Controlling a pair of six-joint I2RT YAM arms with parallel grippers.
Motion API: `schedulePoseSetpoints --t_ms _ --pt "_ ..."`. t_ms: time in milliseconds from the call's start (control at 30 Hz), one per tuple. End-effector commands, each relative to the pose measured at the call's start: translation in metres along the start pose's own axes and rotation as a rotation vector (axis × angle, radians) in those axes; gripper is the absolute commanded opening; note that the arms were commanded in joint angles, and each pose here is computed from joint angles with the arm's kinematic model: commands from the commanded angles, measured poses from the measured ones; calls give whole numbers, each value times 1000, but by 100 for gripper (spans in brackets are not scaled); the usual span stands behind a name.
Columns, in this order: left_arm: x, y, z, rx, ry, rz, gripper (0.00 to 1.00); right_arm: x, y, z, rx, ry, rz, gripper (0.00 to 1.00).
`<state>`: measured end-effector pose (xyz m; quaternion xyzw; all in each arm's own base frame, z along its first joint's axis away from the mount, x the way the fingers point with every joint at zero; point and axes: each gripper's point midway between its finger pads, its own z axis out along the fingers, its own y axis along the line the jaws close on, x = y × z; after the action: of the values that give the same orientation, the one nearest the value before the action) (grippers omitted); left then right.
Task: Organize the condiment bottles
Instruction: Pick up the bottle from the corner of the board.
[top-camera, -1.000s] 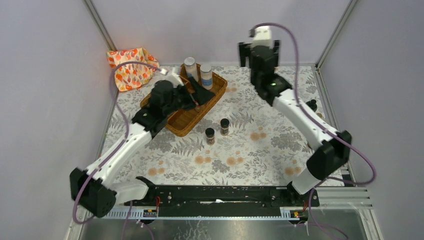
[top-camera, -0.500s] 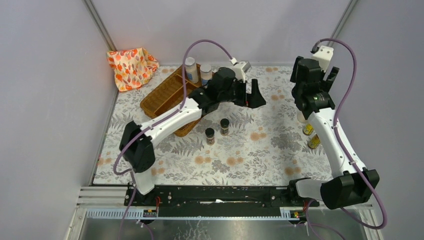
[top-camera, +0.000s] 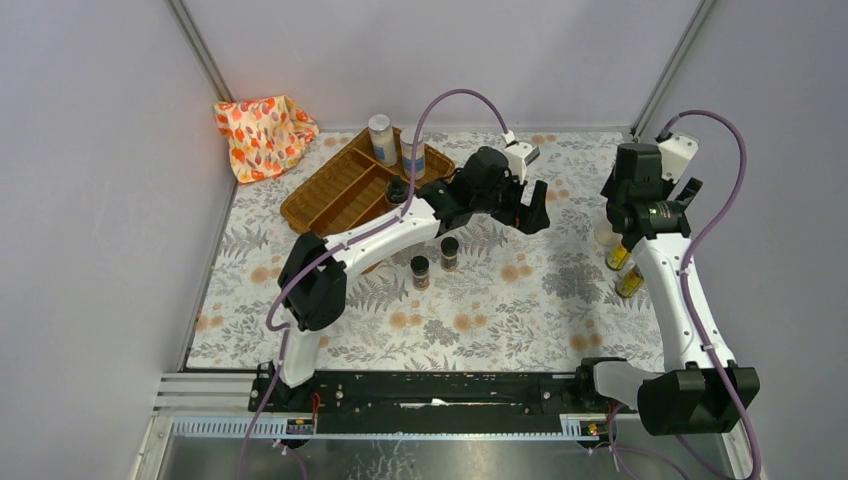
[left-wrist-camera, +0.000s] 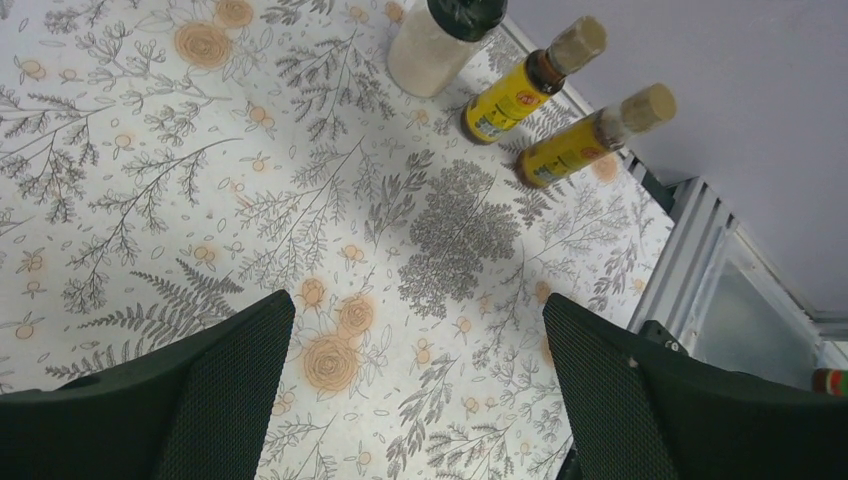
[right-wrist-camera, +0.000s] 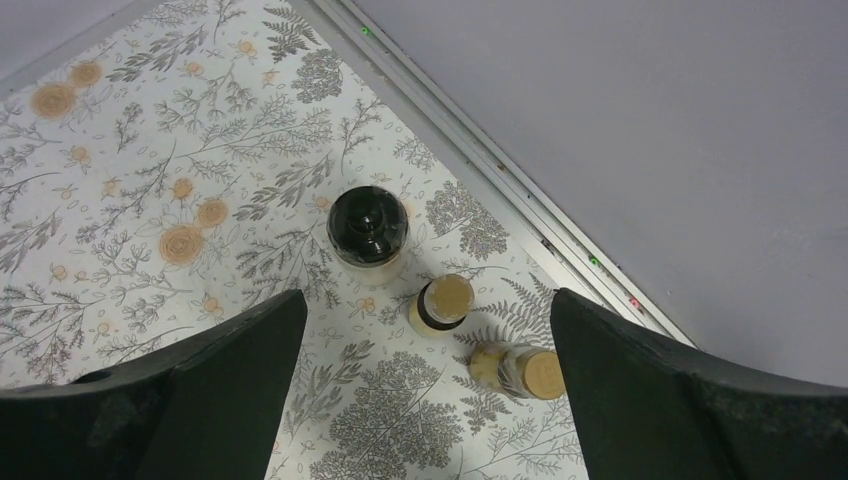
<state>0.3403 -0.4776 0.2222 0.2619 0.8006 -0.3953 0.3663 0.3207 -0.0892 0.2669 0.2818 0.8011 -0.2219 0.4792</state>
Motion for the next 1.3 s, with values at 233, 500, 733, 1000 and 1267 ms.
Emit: schedulePoseSetpoints --t_ms 233,500,733,1000,1267 --pt "-6 5 -13 -57 -75 69 99 20 -4 13 18 111 8 100" --pt "-6 14 -22 -105 -83 110 99 21 9 50 22 225 33 100" --pt "-6 20 -24 -137 -79 142 99 16 24 65 -2 293 39 100" --pt "-7 28 -29 -179 -81 131 99 28 31 69 -26 450 26 100" --pt "-3 29 -34 -190 -89 101 99 50 32 79 -34 570 25 100"
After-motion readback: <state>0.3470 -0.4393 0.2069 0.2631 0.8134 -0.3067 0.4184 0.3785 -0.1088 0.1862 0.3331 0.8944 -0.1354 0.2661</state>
